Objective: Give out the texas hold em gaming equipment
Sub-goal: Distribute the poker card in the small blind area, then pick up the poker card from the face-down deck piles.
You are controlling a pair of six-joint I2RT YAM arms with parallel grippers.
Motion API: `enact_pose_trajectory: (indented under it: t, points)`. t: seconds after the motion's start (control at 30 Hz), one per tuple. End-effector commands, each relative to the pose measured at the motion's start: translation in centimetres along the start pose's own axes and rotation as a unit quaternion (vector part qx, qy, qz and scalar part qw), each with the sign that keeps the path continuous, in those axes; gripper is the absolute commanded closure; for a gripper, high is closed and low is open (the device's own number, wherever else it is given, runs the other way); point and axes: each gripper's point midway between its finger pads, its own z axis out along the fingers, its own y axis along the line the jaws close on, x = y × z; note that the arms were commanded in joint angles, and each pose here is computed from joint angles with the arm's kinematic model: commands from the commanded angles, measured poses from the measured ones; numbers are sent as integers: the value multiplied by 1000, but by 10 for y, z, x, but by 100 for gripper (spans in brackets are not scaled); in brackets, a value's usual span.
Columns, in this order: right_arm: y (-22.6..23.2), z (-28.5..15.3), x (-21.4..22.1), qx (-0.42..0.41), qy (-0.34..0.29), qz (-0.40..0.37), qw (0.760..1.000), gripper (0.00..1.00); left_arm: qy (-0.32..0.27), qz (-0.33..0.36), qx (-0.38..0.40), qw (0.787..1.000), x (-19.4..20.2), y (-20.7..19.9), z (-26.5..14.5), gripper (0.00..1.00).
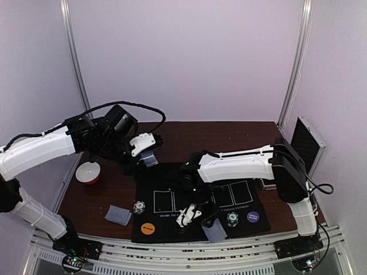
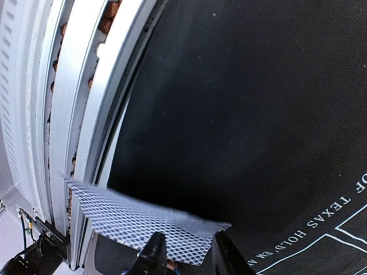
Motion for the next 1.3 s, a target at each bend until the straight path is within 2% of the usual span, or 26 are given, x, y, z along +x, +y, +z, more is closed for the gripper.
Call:
enact_pose_trajectory:
  t: [0.0,0.13,0.27,0.37,0.43,0.53,0.67,0.7,0.73,0.77,0.8,0.87,0.97,1.0,1.03,1.07,1.13,1.27]
  points:
    - [2,3,5,-7,9,13,1000,66,-26,-8,-7,1000,-9,5,-6,53]
    - [-3,2,6,7,12,29,999,63,-27,-8,-8,1000,-9,6,-6,53]
    - [-16,-13,-3,51,-16,49,997,57,-27,-8,-8,1000,-9,6,-7,53]
    - [-32,-48,-16,123,-67,73,987,52,-27,-8,-9,1000,-9,6,-7,53]
    - [-45,-82,-24,191,-112,92,971,45,-28,-8,-12,1000,-9,7,-8,53]
    - [-61,-145,-29,300,-197,138,923,38,-30,-7,-14,999,-10,7,-10,53]
    - [-57,-203,-19,381,-289,167,862,30,-33,-6,-17,999,-10,9,-13,53]
    - [-53,-210,-15,392,-306,171,851,22,-35,-6,-17,999,-11,9,-14,53]
    - [-48,-220,-12,405,-327,171,836,7,-36,-5,-17,999,-11,9,-14,53]
    - [-44,-232,-9,422,-352,175,817,1,-37,-5,-16,999,-11,8,-15,53]
    - [-40,-244,-5,435,-387,192,790,0,-37,-5,-15,999,-11,8,-15,53]
    - [-35,-282,8,460,-480,245,706,0,-39,-2,-11,999,-12,7,-16,53]
    - [-27,-335,47,444,-631,342,537,0,-49,5,0,999,-15,3,-19,53]
    - [-24,-346,58,423,-672,357,492,0,-55,9,5,998,-18,1,-21,53]
    - [-21,-354,62,390,-708,359,467,0,-60,12,7,998,-20,0,-23,53]
    - [-24,-359,65,348,-737,362,452,0,-65,15,9,998,-22,0,-26,53]
    - [-40,-359,64,272,-758,392,443,0,-74,22,14,997,-25,-2,-30,53]
    - [-63,-354,38,162,-769,400,472,0,-86,30,22,996,-28,-5,-37,53]
